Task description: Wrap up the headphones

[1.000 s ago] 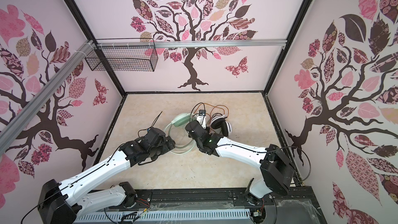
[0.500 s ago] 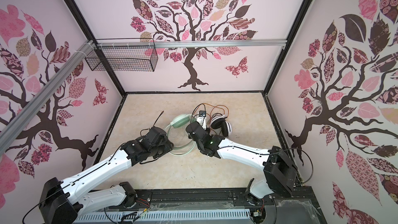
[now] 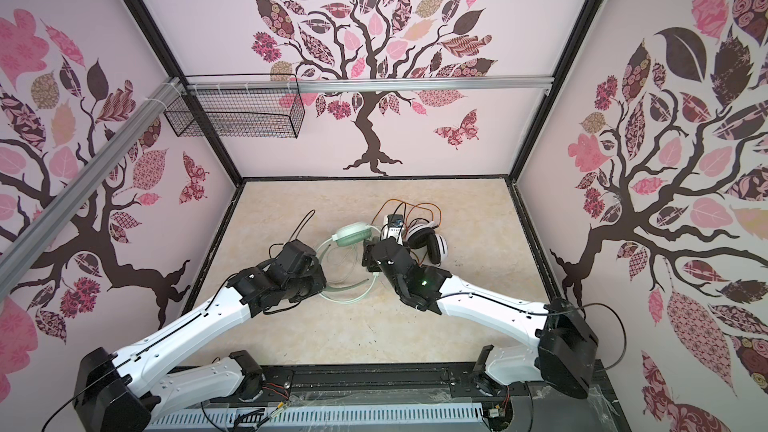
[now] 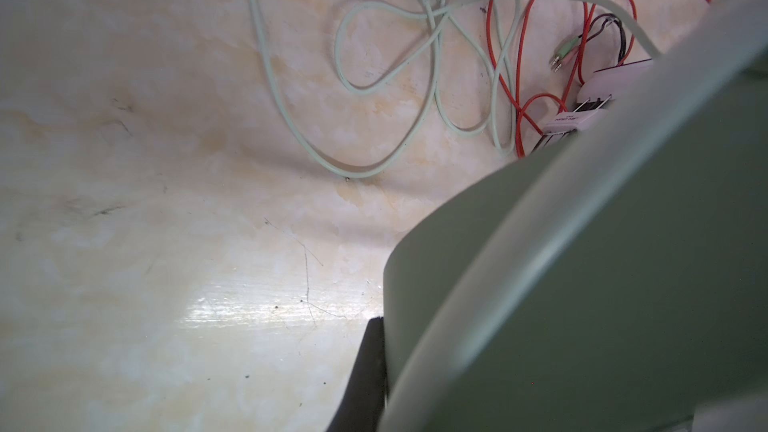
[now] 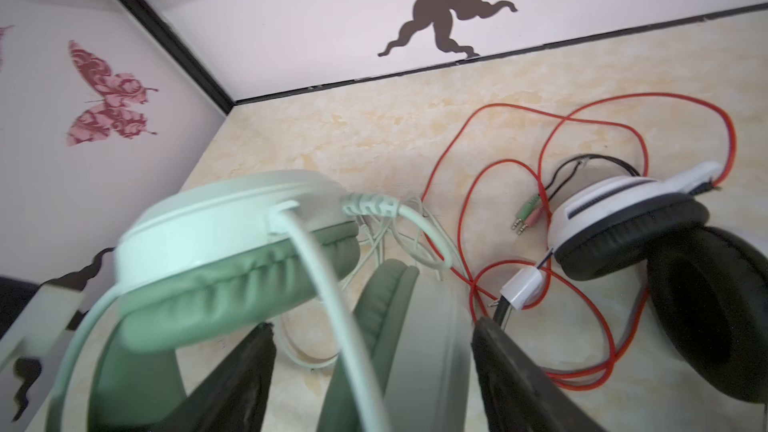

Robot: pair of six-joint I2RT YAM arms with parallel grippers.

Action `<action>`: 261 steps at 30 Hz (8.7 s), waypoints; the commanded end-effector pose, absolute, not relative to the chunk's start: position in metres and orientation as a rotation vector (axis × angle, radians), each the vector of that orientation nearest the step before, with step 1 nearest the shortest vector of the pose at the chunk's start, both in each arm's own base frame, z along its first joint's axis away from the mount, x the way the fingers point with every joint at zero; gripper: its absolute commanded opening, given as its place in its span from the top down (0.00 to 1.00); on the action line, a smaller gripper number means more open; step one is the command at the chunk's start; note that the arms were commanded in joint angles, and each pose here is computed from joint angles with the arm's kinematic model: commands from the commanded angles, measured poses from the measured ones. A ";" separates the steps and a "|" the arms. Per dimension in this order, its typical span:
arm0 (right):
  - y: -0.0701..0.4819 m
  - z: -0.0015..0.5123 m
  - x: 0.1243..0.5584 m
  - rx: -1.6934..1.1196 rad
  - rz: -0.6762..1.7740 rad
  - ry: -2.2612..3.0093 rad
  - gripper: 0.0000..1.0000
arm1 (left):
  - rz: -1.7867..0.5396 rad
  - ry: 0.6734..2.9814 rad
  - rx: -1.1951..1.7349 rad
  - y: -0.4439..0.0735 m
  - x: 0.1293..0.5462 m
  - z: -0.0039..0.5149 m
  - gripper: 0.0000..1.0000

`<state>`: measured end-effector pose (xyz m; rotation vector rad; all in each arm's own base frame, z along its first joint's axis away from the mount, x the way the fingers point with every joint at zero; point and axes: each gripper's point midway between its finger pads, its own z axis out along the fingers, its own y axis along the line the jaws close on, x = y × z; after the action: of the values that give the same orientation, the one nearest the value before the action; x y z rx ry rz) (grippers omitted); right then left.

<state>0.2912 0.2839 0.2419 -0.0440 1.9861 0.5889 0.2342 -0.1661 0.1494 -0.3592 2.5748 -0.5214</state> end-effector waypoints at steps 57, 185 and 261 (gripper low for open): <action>0.247 0.186 0.210 -0.562 1.262 1.909 0.42 | -1.099 2.407 0.219 -0.169 0.162 0.324 1.00; 0.367 0.100 0.202 0.162 0.399 2.331 1.00 | -0.755 2.558 0.030 -0.159 0.274 0.201 1.00; 0.234 0.129 0.220 -0.176 0.474 2.157 0.00 | -1.062 2.471 -0.069 -0.187 0.257 0.253 1.00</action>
<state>0.1901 0.2671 0.1096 -0.4290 2.2894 0.5968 0.2447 -0.2023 0.2475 -0.0090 2.5466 -1.1397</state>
